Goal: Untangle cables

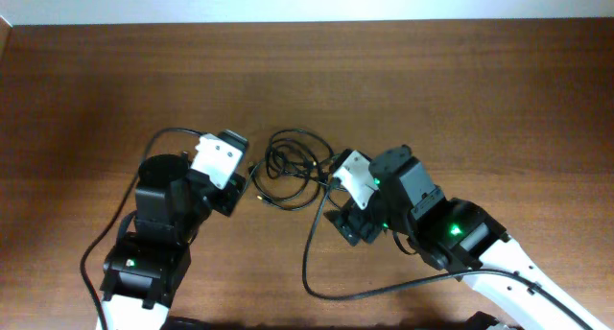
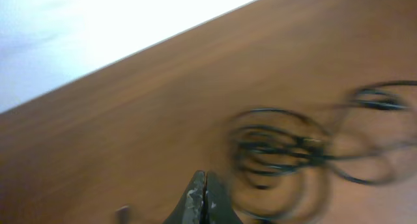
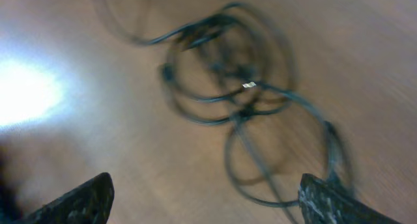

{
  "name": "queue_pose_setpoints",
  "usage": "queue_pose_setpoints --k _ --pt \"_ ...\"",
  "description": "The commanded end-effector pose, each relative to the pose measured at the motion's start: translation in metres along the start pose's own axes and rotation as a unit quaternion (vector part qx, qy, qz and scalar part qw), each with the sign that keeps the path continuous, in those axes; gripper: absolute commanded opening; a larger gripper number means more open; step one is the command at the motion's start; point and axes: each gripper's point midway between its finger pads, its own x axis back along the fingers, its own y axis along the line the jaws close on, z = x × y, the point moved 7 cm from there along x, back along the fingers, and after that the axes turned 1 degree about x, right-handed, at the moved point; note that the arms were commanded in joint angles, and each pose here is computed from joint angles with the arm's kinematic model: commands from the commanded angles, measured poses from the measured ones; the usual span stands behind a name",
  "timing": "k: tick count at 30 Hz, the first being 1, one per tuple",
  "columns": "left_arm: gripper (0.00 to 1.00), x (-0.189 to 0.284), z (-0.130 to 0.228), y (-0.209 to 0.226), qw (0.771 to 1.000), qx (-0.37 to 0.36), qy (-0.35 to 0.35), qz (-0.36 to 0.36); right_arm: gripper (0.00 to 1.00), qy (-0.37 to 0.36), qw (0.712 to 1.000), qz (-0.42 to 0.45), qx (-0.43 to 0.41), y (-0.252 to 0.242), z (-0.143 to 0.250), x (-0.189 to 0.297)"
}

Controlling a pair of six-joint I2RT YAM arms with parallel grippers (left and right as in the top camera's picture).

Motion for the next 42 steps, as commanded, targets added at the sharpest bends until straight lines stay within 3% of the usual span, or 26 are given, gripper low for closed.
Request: queue_pose_setpoints --k 1,2,5,8,10,13,16,19,23,28,29,30,34,42 --pt "0.11 0.028 -0.008 0.041 0.978 0.055 -0.011 -0.201 0.95 0.017 0.995 0.086 -0.041 -0.020 -0.002 -0.013" --pt "0.25 0.036 -0.011 0.041 0.977 0.058 -0.026 -0.205 0.95 0.041 0.996 0.063 -0.042 -0.017 0.003 -0.029" --pt "0.50 0.049 -0.008 0.038 0.977 0.058 -0.026 -0.204 0.95 0.063 0.995 -0.066 -0.043 0.007 0.007 -0.077" --pt "0.41 0.044 -0.005 0.027 0.987 0.054 -0.022 -0.151 0.96 0.011 0.988 -0.154 0.021 0.047 -0.014 -0.080" --pt "0.49 0.044 -0.005 0.027 0.987 0.054 -0.022 -0.150 0.98 -0.035 0.991 -0.129 0.029 0.054 -0.031 -0.082" --pt "0.50 0.044 -0.005 0.027 0.987 0.054 -0.021 -0.150 0.88 -0.088 0.982 0.030 -0.165 0.033 -0.049 -0.101" --pt "0.46 0.044 -0.005 0.027 0.987 0.054 -0.021 -0.150 0.87 -0.079 0.962 0.057 -0.253 0.027 -0.039 -0.131" --pt "0.47 0.044 -0.005 0.027 0.987 0.054 -0.021 -0.150 0.86 -0.037 0.966 0.062 -0.249 0.029 -0.019 -0.158" --pt "0.47 0.044 -0.003 0.027 0.987 0.054 -0.016 -0.149 0.69 -0.018 0.973 0.057 -0.225 0.031 -0.010 -0.171" --pt "0.47 0.044 -0.003 0.026 0.987 0.054 -0.014 -0.149 0.67 0.031 0.980 0.059 -0.185 0.033 0.013 -0.190" --pt "0.47 0.044 -0.003 0.026 0.987 0.054 -0.014 -0.148 0.64 0.039 0.981 0.053 -0.185 0.035 0.017 -0.194" --pt "0.47 0.044 -0.003 0.026 0.987 0.054 -0.014 -0.149 0.55 0.044 0.981 0.046 -0.185 0.037 0.020 -0.198" --pt "0.47 0.044 -0.003 0.026 0.987 0.054 -0.014 -0.149 0.65 -0.066 0.976 -0.031 -0.204 0.048 -0.023 -0.197" --pt "0.47 0.044 -0.003 0.026 0.987 0.054 -0.014 -0.149 0.64 -0.023 0.979 -0.013 -0.204 0.046 -0.003 -0.209"
